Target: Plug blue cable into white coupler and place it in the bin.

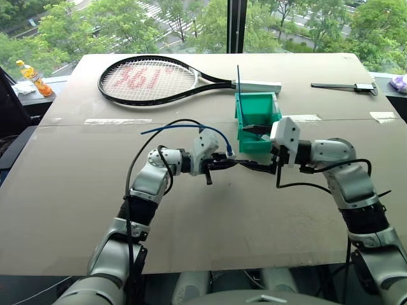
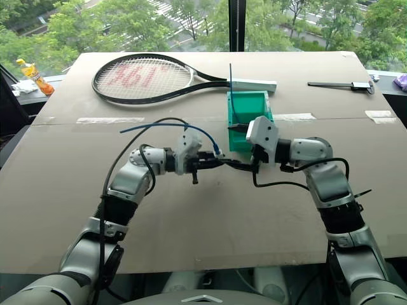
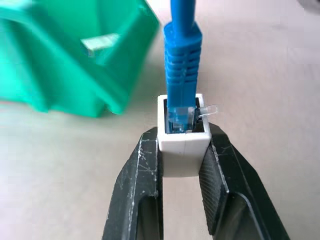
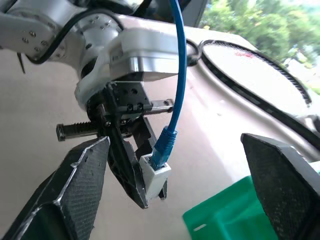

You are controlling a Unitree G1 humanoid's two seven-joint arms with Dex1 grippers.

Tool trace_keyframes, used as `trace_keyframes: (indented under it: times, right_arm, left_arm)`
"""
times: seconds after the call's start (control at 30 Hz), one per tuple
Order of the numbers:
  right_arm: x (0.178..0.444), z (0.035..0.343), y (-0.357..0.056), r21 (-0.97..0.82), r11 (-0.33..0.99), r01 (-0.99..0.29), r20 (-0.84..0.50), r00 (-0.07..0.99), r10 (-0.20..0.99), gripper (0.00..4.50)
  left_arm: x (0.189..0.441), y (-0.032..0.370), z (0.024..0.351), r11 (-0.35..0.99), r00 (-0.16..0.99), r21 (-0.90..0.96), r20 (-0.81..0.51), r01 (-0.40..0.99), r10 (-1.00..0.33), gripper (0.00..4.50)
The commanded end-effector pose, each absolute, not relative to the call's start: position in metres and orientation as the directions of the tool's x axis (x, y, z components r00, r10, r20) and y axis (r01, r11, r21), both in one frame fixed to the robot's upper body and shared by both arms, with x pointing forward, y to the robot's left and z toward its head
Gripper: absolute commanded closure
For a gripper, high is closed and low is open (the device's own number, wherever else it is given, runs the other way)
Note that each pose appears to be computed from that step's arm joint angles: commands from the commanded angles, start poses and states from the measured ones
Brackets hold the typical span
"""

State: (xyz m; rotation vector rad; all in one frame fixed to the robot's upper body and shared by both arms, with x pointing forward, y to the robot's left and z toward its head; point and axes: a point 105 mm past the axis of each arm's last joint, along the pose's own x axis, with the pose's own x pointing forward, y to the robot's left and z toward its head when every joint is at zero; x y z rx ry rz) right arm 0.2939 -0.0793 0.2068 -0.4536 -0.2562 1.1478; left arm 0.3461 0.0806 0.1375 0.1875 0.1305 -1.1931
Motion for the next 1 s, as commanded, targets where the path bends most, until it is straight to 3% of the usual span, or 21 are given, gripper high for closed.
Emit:
trace_keyframes:
  times: [0.03, 0.13, 0.27, 0.43, 0.63, 0.7, 0.8, 0.93, 1.0]
  right_arm:
    - [0.276, 0.220, -0.094, -0.462, 0.455, -0.761, 0.055, 0.488, 0.871, 0.51]
    - [0.261, 0.204, -0.129, -0.401, 0.660, -0.635, 0.080, 0.693, 0.716, 0.51]
    - [0.251, 0.187, -0.150, -0.367, 0.765, -0.530, 0.047, 0.811, 0.584, 0.51]
    - [0.235, 0.164, -0.177, -0.324, 0.852, -0.412, -0.004, 0.901, 0.434, 0.51]
    - [0.229, 0.154, -0.196, -0.325, 0.888, -0.326, -0.021, 0.941, 0.338, 0.51]
    - [0.229, 0.153, -0.196, -0.316, 0.895, -0.316, -0.015, 0.945, 0.328, 0.43]
    - [0.229, 0.152, -0.194, -0.319, 0.893, -0.318, -0.015, 0.944, 0.331, 0.43]
    - [0.231, 0.155, -0.192, -0.310, 0.896, -0.319, 0.001, 0.942, 0.336, 0.43]
    - [0.232, 0.155, -0.191, -0.314, 0.892, -0.326, 0.002, 0.939, 0.344, 0.43]
  left_arm:
    - [0.349, 0.079, 0.170, 0.394, 0.391, 0.011, -0.154, 0.919, -0.908, 4.12]
    - [0.364, 0.070, 0.201, 0.446, 0.416, -0.133, -0.204, 0.885, -0.886, 4.12]
    - [0.380, 0.057, 0.227, 0.475, 0.435, -0.213, -0.208, 0.854, -0.876, 4.12]
    - [0.405, 0.027, 0.242, 0.527, 0.467, -0.325, -0.246, 0.785, -0.849, 4.12]
    - [0.422, -0.015, 0.231, 0.551, 0.479, -0.308, -0.281, 0.776, -0.832, 4.12]
    - [0.426, -0.018, 0.223, 0.579, 0.497, -0.290, -0.313, 0.762, -0.809, 3.10]
    - [0.429, -0.020, 0.222, 0.596, 0.511, -0.263, -0.327, 0.758, -0.795, 2.06]
    - [0.429, -0.015, 0.234, 0.591, 0.508, -0.301, -0.313, 0.748, -0.802, 0.21]
    - [0.425, -0.007, 0.240, 0.567, 0.475, -0.330, -0.321, 0.755, -0.820, 0.05]
